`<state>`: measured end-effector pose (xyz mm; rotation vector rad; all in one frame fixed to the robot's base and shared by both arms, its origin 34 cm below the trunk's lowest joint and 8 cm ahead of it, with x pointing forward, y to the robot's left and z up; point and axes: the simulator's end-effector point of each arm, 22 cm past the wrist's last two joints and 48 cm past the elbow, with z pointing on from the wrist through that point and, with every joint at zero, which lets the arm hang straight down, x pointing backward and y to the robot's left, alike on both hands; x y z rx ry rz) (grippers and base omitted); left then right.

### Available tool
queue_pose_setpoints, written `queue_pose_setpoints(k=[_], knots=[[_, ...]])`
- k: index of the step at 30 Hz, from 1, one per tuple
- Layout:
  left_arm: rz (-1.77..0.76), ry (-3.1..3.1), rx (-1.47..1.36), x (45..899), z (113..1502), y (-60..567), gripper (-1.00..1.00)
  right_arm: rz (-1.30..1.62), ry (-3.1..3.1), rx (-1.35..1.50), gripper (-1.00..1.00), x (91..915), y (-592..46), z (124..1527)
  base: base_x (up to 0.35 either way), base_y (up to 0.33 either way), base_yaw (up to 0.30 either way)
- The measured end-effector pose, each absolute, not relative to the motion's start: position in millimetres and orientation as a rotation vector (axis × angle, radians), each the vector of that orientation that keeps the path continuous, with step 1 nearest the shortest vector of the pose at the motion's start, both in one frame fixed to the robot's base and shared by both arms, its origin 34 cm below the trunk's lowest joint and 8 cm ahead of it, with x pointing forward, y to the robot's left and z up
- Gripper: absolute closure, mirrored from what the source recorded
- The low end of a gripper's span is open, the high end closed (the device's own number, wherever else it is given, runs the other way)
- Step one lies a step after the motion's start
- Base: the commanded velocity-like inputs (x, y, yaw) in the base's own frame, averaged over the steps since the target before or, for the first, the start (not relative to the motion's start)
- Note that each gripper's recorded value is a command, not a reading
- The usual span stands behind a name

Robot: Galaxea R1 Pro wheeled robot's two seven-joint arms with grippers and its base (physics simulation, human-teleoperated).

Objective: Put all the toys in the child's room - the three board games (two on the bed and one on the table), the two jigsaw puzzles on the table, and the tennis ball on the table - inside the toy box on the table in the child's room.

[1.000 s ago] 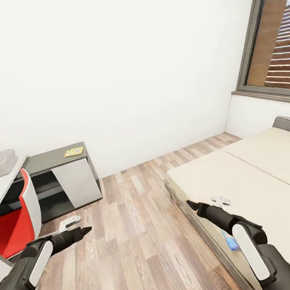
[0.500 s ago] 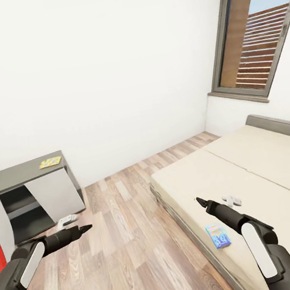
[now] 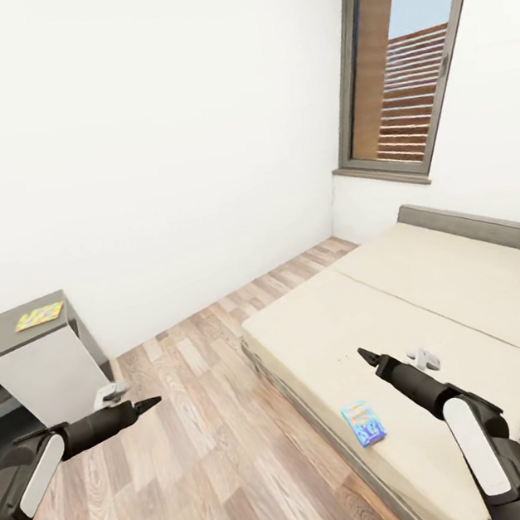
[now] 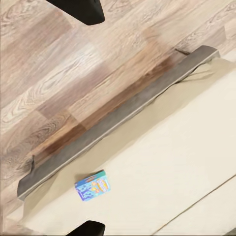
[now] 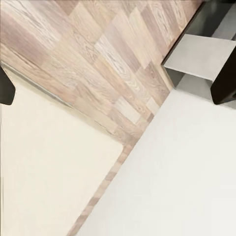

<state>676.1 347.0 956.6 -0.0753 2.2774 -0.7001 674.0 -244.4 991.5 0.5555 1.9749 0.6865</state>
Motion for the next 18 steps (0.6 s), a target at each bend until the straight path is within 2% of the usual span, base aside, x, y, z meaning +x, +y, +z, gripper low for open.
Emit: queue_pose_setpoints(k=[9, 18], knots=[[-0.756, 2.252, -0.046, 673.4, 967.4, 346.2, -1.00, 0.707, 1.965, 0.571, -1.00, 674.2, -244.5, 993.0, 0.106, 0.012, -0.280], [-0.764, 2.249, -0.041, 673.0, 969.0, 346.4, -1.00, 0.686, 1.943, 0.634, -1.00, 673.0, -267.9, 990.0, 0.052, 0.216, -0.280]])
